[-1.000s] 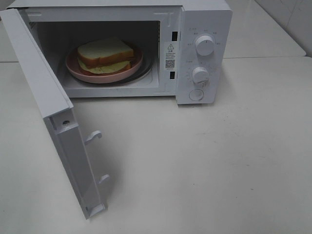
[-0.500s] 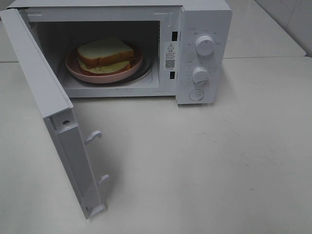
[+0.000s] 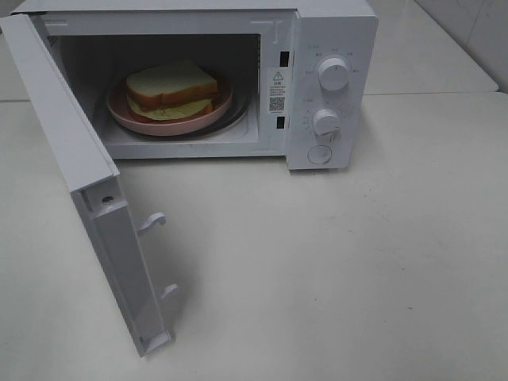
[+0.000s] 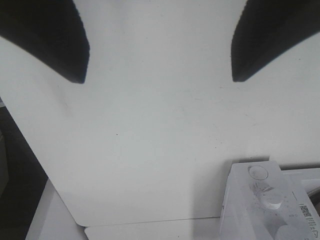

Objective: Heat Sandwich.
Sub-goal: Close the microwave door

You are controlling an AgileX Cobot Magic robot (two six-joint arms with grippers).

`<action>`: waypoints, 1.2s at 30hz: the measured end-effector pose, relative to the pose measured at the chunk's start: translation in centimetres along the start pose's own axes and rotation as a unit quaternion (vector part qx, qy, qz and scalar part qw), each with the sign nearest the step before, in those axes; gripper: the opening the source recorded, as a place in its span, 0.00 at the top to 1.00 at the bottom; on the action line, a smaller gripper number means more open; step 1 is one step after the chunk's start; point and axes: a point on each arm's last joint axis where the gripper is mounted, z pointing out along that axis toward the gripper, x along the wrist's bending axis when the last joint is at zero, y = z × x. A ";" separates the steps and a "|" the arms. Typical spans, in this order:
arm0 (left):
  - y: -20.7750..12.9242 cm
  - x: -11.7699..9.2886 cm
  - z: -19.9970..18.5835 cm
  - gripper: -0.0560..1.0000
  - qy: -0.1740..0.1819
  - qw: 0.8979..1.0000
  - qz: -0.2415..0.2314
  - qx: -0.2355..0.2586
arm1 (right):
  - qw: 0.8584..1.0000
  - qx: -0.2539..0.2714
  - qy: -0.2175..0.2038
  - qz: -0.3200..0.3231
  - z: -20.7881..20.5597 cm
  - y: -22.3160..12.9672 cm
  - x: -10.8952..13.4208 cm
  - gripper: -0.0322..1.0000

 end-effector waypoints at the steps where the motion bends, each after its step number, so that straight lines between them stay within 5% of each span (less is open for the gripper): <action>1: 0.1 0.0 0.1 0.03 0.000 1.000 0.000 0.003 | 1.000 0.000 0.000 0.000 0.0 0.0 0.0 0.23; 19: 4.7 0.1 3.4 0.09 0.004 1.000 0.005 -0.028 | 1.000 0.000 0.000 0.000 0.0 0.0 0.0 0.23; 23: 5.5 0.2 4.3 0.27 0.005 0.999 0.004 -0.037 | 1.000 0.000 0.000 0.000 0.0 0.0 0.0 0.23; 28: 5.6 0.3 6.2 0.64 0.007 1.000 0.003 -0.030 | 1.000 0.000 0.000 0.000 0.0 0.0 0.0 0.23; 33: 5.3 0.5 8.4 0.91 0.011 0.999 0.005 -0.030 | 1.000 0.000 0.000 0.000 0.0 0.0 0.0 0.23; 36: 5.1 0.6 9.5 0.95 0.015 0.999 0.008 -0.036 | 1.000 0.000 0.000 0.000 0.0 0.0 0.0 0.23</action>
